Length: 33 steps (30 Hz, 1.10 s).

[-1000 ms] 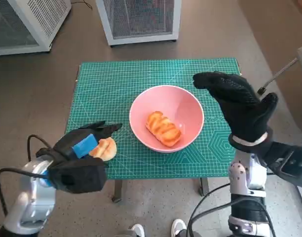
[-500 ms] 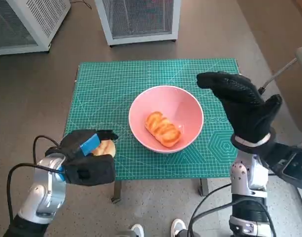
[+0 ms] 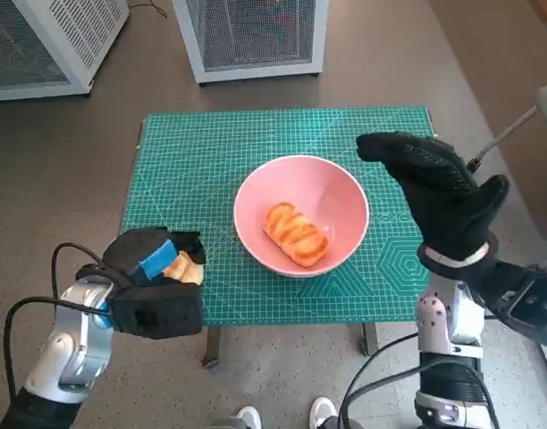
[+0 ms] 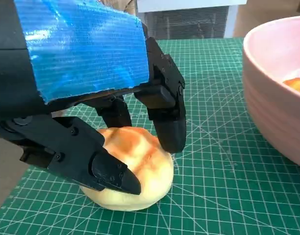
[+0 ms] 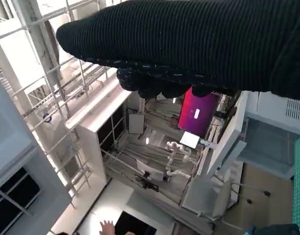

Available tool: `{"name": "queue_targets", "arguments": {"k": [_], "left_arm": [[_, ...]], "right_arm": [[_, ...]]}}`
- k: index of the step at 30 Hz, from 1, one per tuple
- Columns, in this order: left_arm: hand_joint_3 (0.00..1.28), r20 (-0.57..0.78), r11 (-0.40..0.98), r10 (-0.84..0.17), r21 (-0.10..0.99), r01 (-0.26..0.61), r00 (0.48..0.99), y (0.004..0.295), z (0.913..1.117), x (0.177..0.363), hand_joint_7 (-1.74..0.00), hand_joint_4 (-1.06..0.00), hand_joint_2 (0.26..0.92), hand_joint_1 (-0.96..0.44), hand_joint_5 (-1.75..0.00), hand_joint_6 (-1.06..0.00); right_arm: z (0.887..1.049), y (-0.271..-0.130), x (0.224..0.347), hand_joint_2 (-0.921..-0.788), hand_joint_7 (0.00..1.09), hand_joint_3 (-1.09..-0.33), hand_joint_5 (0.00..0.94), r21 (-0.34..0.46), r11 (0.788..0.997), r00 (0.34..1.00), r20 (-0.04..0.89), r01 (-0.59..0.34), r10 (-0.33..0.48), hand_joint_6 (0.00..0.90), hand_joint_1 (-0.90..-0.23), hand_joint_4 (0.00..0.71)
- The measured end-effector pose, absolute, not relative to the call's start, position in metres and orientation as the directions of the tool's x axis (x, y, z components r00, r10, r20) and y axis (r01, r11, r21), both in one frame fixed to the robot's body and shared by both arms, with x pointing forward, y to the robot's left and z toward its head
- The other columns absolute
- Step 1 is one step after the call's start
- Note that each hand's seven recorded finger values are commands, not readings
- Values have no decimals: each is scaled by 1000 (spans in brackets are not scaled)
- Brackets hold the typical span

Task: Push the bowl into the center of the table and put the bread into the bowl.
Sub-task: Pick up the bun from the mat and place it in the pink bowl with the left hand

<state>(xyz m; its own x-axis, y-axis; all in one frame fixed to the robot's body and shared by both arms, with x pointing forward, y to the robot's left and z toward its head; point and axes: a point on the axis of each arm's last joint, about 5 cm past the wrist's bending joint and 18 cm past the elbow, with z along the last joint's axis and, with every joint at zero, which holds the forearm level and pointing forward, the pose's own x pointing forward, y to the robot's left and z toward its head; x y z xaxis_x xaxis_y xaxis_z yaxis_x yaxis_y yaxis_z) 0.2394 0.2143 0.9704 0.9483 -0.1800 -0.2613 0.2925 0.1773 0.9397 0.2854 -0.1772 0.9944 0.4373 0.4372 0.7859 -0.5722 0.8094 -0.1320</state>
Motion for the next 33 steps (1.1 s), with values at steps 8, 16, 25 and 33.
{"name": "queue_targets", "arguments": {"k": [8, 16, 25, 33], "left_arm": [[61, -254, 187, -173, 940, 285, 952, 217, 976, 239, -1194, -752, 903, 3, -1052, -650], [56, -195, 212, -184, 949, 232, 963, 217, 994, 235, -1201, -753, 907, 3, -1048, -642], [42, -60, 270, -251, 954, 129, 966, 210, 1026, 225, -1179, -774, 908, 3, -1041, -649], [37, 83, 315, -344, 949, 32, 935, 196, 1054, 220, -1188, -784, 908, 3, -1020, -652]], "right_arm": [[994, -176, 286, -921, 648, -526, 9, -131, 804, 436, 784, -580, 442, 24, -559, 404], [993, -175, 286, -921, 650, -522, 10, -121, 800, 443, 778, -588, 444, 29, -557, 406], [992, -175, 286, -921, 647, -520, 9, -111, 795, 452, 772, -596, 447, 34, -554, 407], [992, -175, 286, -921, 646, -524, 11, -111, 795, 452, 772, -597, 447, 34, -553, 412]]}}
